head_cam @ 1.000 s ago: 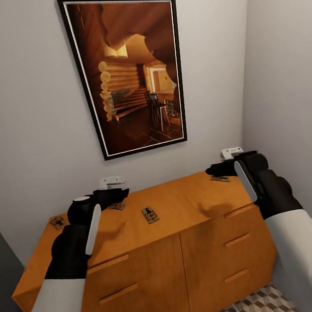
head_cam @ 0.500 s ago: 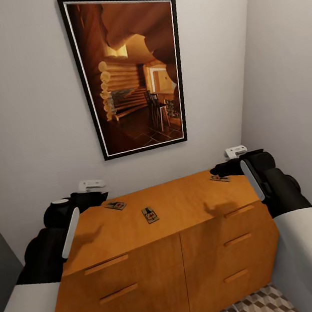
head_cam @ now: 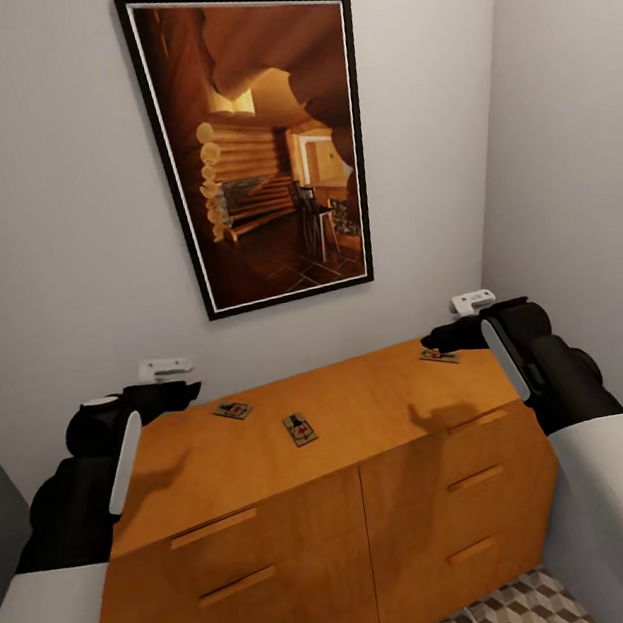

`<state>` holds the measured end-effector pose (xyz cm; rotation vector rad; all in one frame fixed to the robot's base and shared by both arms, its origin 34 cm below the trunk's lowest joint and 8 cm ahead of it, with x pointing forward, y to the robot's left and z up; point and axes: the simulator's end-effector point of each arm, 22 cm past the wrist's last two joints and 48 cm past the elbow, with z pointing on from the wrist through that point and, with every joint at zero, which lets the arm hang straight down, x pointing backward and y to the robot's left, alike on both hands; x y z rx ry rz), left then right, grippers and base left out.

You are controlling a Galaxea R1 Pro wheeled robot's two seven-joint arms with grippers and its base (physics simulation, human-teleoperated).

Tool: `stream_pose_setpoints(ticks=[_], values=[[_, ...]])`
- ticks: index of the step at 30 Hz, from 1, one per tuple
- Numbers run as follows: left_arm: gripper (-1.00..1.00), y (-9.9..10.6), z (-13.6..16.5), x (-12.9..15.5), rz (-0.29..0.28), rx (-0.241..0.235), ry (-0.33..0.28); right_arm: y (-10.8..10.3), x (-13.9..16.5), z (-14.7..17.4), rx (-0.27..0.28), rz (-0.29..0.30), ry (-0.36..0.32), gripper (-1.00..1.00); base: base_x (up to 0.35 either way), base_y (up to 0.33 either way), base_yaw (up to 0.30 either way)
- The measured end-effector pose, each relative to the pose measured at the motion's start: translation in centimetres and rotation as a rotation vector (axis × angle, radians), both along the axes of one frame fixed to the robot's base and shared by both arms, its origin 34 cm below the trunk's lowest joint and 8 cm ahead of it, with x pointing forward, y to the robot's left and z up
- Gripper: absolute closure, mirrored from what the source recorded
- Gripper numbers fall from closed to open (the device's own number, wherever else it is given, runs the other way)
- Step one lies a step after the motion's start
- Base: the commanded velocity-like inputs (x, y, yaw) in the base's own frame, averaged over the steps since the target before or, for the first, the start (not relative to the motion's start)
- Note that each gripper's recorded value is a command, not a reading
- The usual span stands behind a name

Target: Take the four mousetraps from the cabinet in the bathroom and place them on the bathroom floor. Make sure all four end up on the same floor surface, and ensure that at least two of them are either under or directly next to the same bathroom sink.

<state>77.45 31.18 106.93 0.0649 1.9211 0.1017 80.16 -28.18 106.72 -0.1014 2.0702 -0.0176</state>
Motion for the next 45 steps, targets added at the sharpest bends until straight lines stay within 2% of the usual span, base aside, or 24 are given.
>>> stream_pose_setpoints(ticks=[7, 21, 25, 33, 45], values=[[-1.00, 2.4, 0.2, -0.5, 0.055, -0.042, 0.015, -0.5, 0.0, 0.4, -0.003, -0.014, -0.010, -1.00, 0.000, 0.000, 0.000], [-1.00, 4.1, 0.3, -1.1, 0.092, -0.056, 0.028, -1.4, -0.2, 2.5, -0.028, -0.051, -0.063, -1.00, 0.000, 0.000, 0.000], [-1.00, 4.8, 0.3, -1.3, 0.107, -0.068, 0.031, -1.2, -0.2, 2.9, -0.030, -0.048, -0.073, -1.00, 0.000, 0.000, 0.000], [-1.00, 8.5, 0.7, -2.1, 0.177, -0.105, 0.024, -0.5, -0.3, 3.1, -0.020, -0.031, -0.079, -1.00, 0.000, 0.000, 0.000], [-1.00, 11.2, 1.1, -2.7, 0.221, -0.095, 0.021, 1.4, -0.3, 3.2, 0.000, 0.012, -0.079, -1.00, 0.000, 0.000, 0.000]])
